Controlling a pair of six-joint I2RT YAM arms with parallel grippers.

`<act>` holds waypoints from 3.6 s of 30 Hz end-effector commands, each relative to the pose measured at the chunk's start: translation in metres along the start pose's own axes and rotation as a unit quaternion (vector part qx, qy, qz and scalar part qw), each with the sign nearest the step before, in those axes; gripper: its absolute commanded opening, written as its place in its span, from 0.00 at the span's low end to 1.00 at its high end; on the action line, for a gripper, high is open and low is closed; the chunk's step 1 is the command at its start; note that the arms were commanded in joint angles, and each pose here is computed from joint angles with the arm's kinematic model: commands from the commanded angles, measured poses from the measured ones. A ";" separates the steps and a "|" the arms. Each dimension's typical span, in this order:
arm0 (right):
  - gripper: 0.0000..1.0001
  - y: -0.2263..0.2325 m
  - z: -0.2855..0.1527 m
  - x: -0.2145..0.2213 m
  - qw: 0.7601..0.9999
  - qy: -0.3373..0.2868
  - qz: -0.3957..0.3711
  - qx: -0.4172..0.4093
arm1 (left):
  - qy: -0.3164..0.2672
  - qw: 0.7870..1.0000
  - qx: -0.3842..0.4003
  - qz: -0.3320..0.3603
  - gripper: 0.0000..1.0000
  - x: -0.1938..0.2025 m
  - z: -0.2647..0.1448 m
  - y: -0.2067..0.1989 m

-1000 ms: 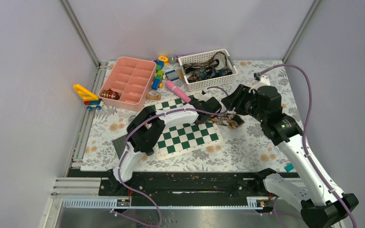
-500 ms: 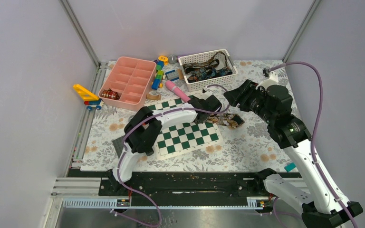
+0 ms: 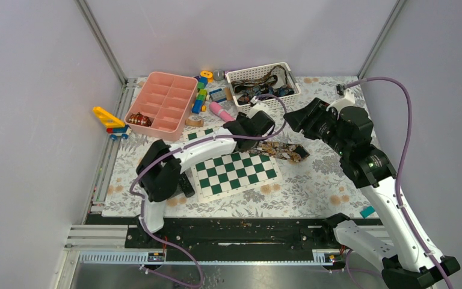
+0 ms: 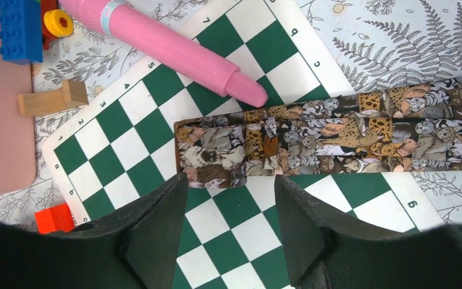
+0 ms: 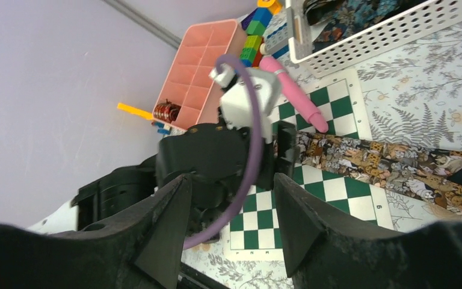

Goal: Roll the ties
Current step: Roll the tie at the center of the board.

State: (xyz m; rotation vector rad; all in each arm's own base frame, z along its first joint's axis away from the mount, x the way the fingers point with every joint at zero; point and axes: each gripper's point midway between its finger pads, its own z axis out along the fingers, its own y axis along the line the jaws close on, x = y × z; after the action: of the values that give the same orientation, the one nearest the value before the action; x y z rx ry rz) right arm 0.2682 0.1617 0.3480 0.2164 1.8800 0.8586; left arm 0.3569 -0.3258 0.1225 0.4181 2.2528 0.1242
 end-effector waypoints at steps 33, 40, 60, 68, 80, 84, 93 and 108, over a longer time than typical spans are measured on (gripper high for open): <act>0.34 -0.055 0.200 0.189 0.949 0.308 0.049 0.045 | -0.117 0.925 0.138 -0.333 0.58 0.004 0.002 0.112; 0.33 -0.068 0.224 0.204 0.940 0.332 0.039 0.065 | -0.117 0.918 0.140 -0.351 0.58 0.014 0.014 0.111; 0.31 -0.114 0.241 0.231 0.928 0.345 0.027 0.142 | -0.100 0.915 0.168 -0.352 0.59 0.027 0.032 0.093; 0.31 -0.126 0.237 0.232 0.924 0.340 0.021 0.171 | -0.079 0.915 0.190 -0.346 0.61 0.033 0.044 0.079; 0.31 -0.127 0.232 0.234 0.922 0.346 0.024 0.173 | -0.070 0.907 0.232 -0.346 0.64 0.031 0.049 0.061; 0.31 -0.126 0.231 0.234 0.922 0.346 0.024 0.172 | -0.058 0.904 0.242 -0.348 0.64 0.034 0.053 0.055; 0.31 -0.127 0.230 0.236 0.921 0.349 0.023 0.172 | -0.048 0.889 0.284 -0.355 0.65 0.033 0.052 0.038; 0.31 -0.130 0.228 0.237 0.920 0.349 0.022 0.176 | -0.036 0.874 0.312 -0.370 0.60 0.038 0.056 0.025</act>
State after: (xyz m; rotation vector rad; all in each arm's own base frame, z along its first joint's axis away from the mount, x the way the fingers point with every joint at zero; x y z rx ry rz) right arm 0.3844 0.2966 0.0413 0.1895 2.7019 0.7148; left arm 0.3688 -0.2782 0.0426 -0.1620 2.2641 -0.9277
